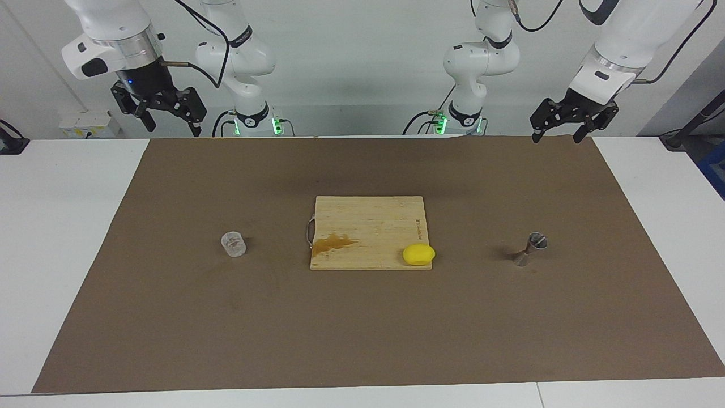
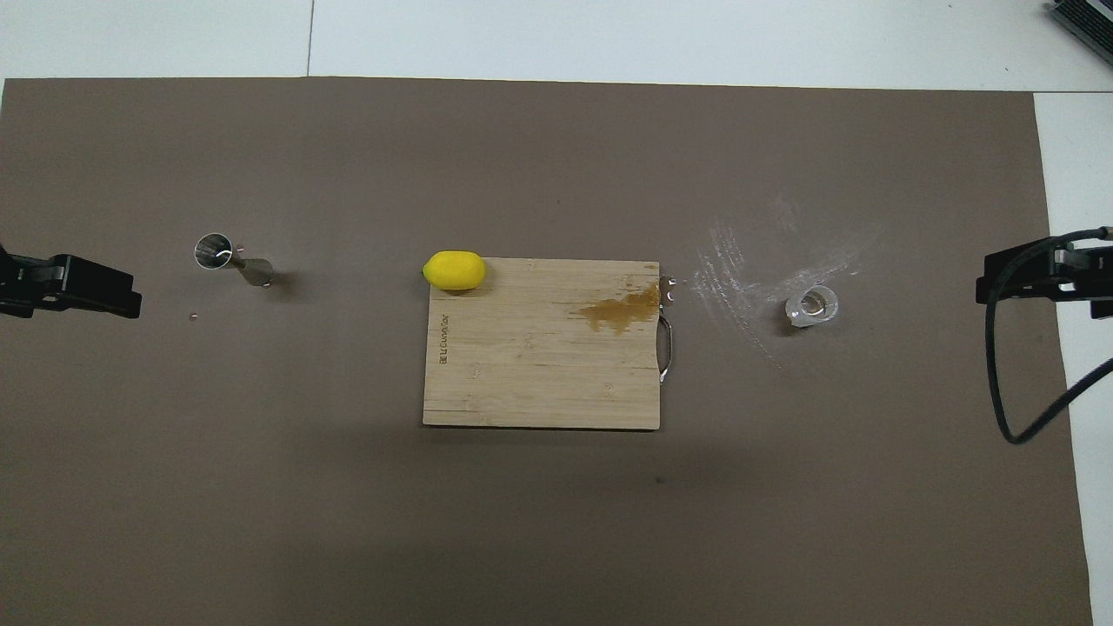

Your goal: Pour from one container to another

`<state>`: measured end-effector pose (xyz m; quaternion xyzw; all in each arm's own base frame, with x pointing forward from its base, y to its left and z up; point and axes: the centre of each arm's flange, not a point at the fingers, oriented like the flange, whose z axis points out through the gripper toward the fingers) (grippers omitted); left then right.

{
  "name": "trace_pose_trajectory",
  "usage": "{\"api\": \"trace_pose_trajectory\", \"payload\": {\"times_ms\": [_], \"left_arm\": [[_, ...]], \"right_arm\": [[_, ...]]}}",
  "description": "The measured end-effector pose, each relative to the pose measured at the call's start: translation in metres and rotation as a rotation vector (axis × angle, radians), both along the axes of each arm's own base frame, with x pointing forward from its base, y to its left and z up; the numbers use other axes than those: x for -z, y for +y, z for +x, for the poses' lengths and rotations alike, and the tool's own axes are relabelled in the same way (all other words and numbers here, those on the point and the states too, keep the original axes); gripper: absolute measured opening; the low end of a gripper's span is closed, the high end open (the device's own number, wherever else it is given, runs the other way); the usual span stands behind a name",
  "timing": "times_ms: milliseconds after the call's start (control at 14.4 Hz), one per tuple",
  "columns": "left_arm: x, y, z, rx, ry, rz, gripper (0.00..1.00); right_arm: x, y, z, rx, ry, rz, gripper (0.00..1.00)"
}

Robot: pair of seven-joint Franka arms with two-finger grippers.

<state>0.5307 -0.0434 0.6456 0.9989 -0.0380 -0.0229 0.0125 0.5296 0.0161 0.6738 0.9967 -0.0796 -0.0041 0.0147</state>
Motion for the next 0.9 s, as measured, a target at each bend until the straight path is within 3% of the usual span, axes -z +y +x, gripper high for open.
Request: {"api": "trace_pose_trajectory", "payload": {"times_ms": [762,901], "left_arm": [[-0.0007,-0.0013,0.0012,0.002,-0.011,-0.001,1.00],[0.0037,-0.0032,0.0047,0.004,-0.036,-0.002,1.00]], "right_arm": [[0.0000,0.0000,0.0000,0.000,0.000,0.000,1.00],[0.0000,0.0000,0.0000,0.000,0.000,0.000,1.00]]}}
